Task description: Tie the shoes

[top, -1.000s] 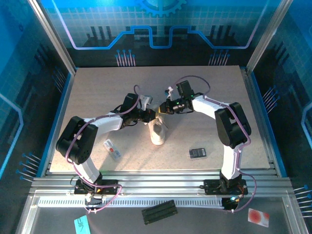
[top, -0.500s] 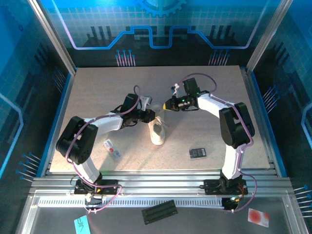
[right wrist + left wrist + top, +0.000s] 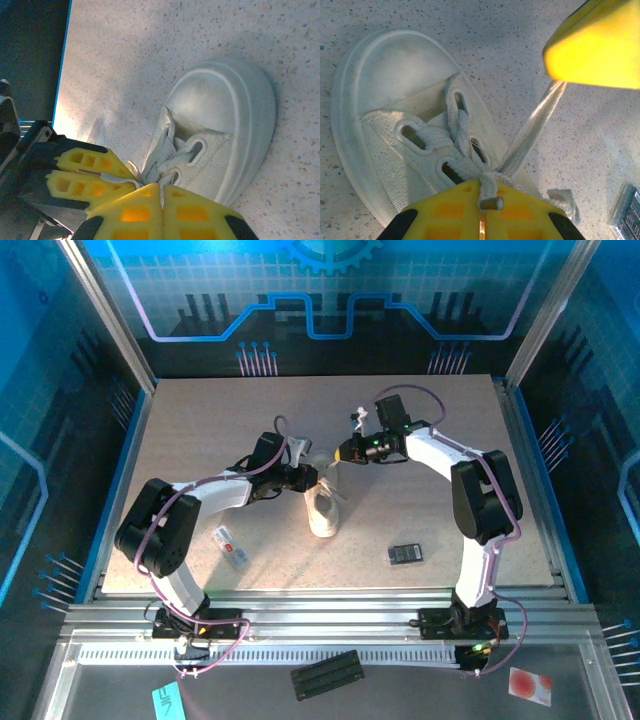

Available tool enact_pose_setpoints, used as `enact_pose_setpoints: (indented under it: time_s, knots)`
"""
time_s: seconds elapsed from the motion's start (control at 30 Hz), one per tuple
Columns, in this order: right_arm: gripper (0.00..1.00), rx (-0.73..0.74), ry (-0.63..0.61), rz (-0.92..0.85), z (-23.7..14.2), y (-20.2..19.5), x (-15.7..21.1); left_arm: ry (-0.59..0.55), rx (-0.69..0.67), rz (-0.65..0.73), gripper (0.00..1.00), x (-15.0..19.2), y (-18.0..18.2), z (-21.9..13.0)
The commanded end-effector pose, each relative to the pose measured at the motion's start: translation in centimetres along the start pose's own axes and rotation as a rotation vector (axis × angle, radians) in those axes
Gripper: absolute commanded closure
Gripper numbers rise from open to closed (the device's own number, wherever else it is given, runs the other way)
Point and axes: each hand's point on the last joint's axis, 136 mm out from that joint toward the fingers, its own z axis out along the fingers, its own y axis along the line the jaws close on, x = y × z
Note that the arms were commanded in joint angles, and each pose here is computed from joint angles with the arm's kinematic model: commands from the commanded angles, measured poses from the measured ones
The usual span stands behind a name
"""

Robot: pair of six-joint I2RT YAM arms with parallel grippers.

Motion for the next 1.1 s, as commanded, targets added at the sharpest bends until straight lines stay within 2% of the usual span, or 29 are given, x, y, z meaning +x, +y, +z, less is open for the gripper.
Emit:
enact_pose_setpoints:
  time_s: [0.0, 0.17, 0.2, 0.3, 0.43, 0.53, 0.73, 0.9, 1.07]
  knots:
    - [1.0, 0.051, -0.015, -0.027, -1.6, -0.7, -1.2, 0.05, -0.039, -0.039, 0.92, 1.5, 0.8, -0.1]
    - [1.0, 0.088, -0.004, -0.038, -1.6, -1.5, -1.3, 0.048, -0.039, -0.039, 0.91, 1.4, 0.8, -0.2]
    - [0.97, 0.089, 0.001, -0.04, -1.5, -1.6, -1.2, 0.047, -0.038, -0.039, 0.89, 1.4, 0.8, -0.2]
    - [0.81, 0.083, -0.007, -0.058, -1.8, -1.0, -1.5, 0.027, -0.032, -0.035, 0.76, 0.6, 0.3, -0.7]
    - [0.73, 0.097, -0.049, -0.099, -3.2, 0.1, -2.1, -0.006, -0.014, -0.026, 0.6, -0.7, -0.8, -1.8]
    - [0.67, 0.125, -0.078, -0.127, -4.4, 0.7, -2.3, -0.033, 0.001, -0.025, 0.54, -1.7, -1.6, -2.8]
    - [0.66, 0.144, -0.079, -0.195, -4.8, 2.4, -1.1, -0.107, 0.014, -0.07, 0.5, -3.1, -1.4, -5.1]
    - [0.65, 0.136, 0.001, -0.304, -2.2, 4.5, 1.4, -0.153, 0.035, -0.132, 0.49, -3.7, 0.1, -6.2]
    - [0.62, 0.122, 0.057, -0.443, 0.5, 6.3, 3.0, -0.147, 0.081, -0.154, 0.49, -3.7, 0.3, -5.5]
